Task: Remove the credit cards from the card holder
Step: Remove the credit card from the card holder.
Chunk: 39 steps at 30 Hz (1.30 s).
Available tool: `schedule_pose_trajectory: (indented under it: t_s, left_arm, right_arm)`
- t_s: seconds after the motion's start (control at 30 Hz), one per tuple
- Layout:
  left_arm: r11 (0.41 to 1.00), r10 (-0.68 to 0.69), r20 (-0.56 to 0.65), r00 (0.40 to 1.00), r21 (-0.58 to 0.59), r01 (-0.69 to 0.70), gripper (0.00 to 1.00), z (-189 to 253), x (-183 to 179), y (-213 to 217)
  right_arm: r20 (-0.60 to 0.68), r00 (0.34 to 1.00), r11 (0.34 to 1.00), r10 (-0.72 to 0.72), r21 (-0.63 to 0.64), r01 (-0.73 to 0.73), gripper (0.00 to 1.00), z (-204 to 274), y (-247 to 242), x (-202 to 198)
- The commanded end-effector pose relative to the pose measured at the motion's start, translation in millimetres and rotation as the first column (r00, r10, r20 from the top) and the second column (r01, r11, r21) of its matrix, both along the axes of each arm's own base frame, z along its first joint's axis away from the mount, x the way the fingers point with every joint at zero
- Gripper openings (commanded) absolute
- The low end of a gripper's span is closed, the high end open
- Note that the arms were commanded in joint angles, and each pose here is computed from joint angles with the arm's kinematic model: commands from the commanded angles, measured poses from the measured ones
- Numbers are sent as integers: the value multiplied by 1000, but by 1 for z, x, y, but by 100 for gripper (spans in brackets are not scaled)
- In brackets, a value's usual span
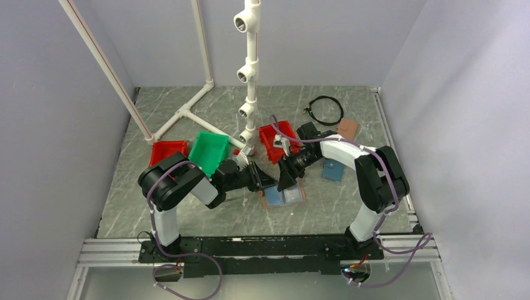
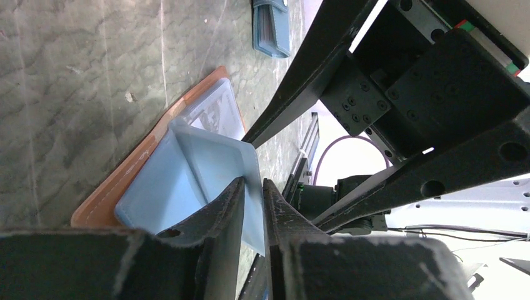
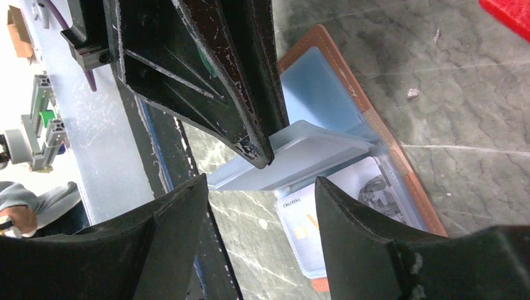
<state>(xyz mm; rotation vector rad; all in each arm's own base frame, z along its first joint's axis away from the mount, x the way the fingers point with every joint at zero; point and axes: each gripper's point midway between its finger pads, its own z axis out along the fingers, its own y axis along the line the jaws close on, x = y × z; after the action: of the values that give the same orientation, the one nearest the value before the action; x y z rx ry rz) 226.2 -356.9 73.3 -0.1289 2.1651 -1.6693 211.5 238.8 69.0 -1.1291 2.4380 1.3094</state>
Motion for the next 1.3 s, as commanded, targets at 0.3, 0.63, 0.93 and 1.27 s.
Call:
schedule_pose_trajectory:
  t_s: [0.3, 0.63, 0.93, 1.27]
  left_arm:
    - [996, -23, 59, 998, -81, 28, 7, 18, 7, -13]
    - [997, 20, 62, 998, -79, -15, 0, 23, 5, -3]
    - [995, 53, 17, 998, 84, -54, 0, 19, -4, -1]
    - [984, 109, -7, 994, 142, -107, 0, 15, -1, -2]
  right_arm:
    - [25, 999, 999, -21, -49, 22, 65, -6, 2, 5]
    - [69, 998, 997, -9, -75, 15, 66, -5, 5, 6]
    - [51, 999, 1000, -5, -19, 6, 66, 3, 13, 0]
    - [0, 1000, 1000, -8, 23, 8, 65, 7, 20, -7]
